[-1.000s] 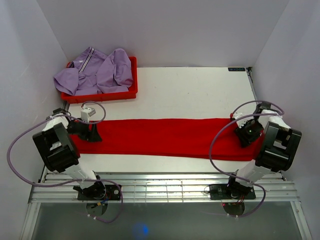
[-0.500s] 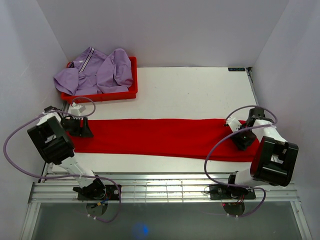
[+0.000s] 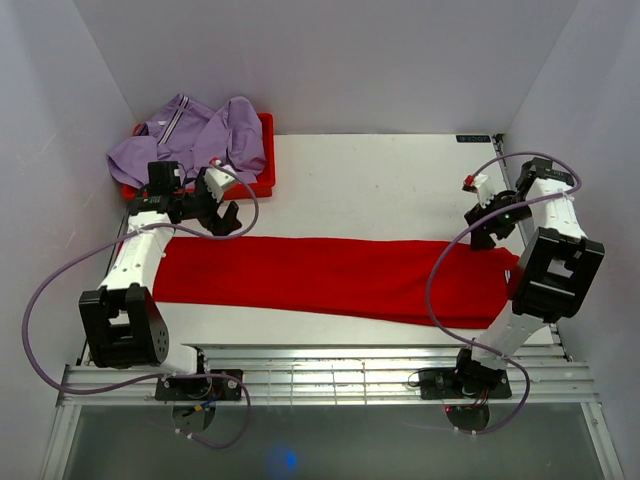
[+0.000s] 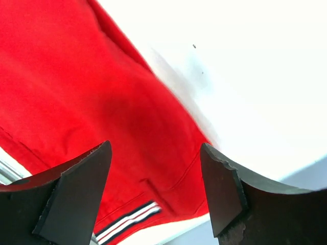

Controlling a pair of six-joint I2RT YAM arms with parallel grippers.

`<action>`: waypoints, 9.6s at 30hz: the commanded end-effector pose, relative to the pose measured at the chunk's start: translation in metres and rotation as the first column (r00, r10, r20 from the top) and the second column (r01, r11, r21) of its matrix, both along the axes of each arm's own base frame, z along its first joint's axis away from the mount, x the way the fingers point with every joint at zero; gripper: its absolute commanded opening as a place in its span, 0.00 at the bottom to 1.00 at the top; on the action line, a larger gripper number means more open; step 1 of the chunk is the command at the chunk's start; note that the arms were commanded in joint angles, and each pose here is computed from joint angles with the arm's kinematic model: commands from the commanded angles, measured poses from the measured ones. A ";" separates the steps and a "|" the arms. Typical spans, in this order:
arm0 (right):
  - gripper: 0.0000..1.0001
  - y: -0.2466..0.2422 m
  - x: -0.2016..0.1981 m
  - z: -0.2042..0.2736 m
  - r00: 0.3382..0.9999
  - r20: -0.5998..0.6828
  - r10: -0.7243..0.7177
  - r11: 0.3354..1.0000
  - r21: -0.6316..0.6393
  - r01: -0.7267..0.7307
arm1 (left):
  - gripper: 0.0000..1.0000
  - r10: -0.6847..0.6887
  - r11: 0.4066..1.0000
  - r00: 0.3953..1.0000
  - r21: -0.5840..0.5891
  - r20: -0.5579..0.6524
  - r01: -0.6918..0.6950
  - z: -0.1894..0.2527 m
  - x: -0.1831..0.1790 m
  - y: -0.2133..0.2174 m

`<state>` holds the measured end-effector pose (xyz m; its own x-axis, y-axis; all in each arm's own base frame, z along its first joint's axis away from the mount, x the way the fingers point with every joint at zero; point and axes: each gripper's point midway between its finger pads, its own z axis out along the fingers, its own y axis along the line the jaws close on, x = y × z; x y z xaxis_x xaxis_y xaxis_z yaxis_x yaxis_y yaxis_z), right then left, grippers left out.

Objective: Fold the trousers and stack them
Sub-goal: Fold the trousers

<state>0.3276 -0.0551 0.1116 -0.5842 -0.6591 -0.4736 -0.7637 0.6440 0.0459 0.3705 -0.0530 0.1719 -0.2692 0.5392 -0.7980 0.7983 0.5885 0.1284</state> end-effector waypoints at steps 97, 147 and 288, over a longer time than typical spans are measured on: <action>0.08 0.133 -0.191 -0.067 -0.197 0.273 0.942 0.085 -0.759 -0.646 | 0.73 -0.454 0.801 0.365 -0.552 -0.813 -0.233 -0.045 -0.139 -0.420; 0.94 0.185 -0.118 0.024 0.864 0.043 0.501 0.807 0.338 -0.484 | 0.13 -0.264 0.898 0.625 -0.424 -0.734 -0.118 -0.065 -0.129 -0.369; 0.85 0.113 -0.119 -0.011 0.918 0.205 0.339 0.939 -0.133 -0.317 | 0.00 -0.164 0.657 0.659 -0.580 -0.734 -0.482 -0.084 0.042 -0.386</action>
